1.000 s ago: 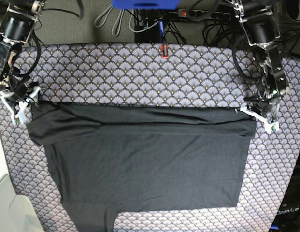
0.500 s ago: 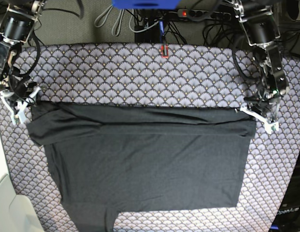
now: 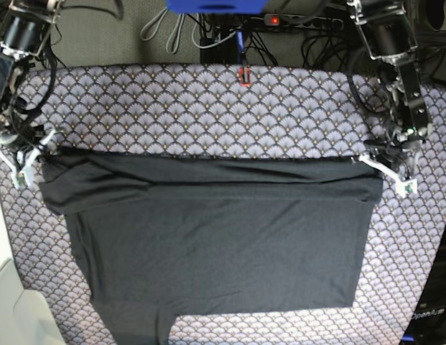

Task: Fold the T-shirt properly

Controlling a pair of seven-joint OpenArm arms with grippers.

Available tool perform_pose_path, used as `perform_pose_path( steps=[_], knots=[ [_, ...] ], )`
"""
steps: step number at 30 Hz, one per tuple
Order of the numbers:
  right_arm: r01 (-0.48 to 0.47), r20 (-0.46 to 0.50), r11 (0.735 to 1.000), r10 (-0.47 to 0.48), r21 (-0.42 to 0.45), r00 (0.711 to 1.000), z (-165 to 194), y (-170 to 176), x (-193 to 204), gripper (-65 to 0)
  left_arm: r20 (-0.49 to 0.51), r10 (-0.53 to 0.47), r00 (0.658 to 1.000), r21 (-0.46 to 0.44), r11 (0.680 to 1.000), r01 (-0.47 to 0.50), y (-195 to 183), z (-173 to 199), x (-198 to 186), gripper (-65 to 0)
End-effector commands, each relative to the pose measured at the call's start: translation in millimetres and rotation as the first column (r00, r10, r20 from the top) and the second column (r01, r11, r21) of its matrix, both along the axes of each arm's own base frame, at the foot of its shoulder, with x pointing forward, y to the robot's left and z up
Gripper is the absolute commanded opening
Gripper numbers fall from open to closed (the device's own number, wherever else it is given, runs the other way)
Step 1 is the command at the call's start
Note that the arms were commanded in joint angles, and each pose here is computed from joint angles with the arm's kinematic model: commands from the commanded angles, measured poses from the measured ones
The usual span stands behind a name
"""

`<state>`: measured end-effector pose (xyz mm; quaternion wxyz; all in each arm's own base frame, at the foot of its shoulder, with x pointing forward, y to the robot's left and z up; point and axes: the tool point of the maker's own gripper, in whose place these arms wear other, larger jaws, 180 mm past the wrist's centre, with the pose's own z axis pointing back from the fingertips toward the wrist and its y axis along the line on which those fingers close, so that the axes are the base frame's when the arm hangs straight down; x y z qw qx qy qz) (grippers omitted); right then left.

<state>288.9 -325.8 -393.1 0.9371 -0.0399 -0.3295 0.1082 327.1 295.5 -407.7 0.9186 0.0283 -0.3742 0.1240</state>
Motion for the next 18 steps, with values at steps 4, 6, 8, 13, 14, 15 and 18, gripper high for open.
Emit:
perform_pose_path(
  steps=[4, 6, 8, 13, 14, 15, 18],
  knots=[
    [-0.021, 0.053, 0.999, 0.023, -0.049, 0.998, 21, -4, -1, -65.0, 0.024, -0.008, 1.000, 0.034, 0.999, 0.007, 6, 21, 0, -64.7],
    [-0.028, 0.050, 0.998, 0.031, -0.059, 0.998, 22, -3, -5, -65.0, 0.027, -0.015, 1.000, 0.044, 0.999, 0.014, 5, 25, -3, -64.7],
    [-0.029, 0.049, 0.997, 0.032, -0.070, 0.998, 24, -4, -11, -65.0, 0.032, -0.022, 0.999, 0.055, 0.998, 0.021, 4, 29, -6, -64.7],
    [0.006, 0.085, 0.996, 0.002, -0.091, 0.996, 37, -9, -25, -65.0, 0.038, -0.038, 0.999, 0.078, 0.996, 0.035, 2, 34, -17, -64.7],
    [0.006, 0.089, 0.995, 0.003, -0.096, 0.996, 39, -9, -26, -65.0, 0.041, -0.041, 0.998, 0.083, 0.996, 0.037, 2, 36, -18, -64.7],
    [0.008, 0.094, 0.995, 0.001, -0.104, 0.996, 42, -10, -28, -65.0, 0.041, -0.043, 0.998, 0.088, 0.995, 0.039, 2, 37, -21, -64.7],
    [0.013, 0.098, 0.992, -0.001, -0.127, 0.995, 47, -11, -39, -65.0, 0.038, -0.053, 0.998, 0.101, 0.994, 0.048, 0, 38, -29, -64.7]
  ],
)
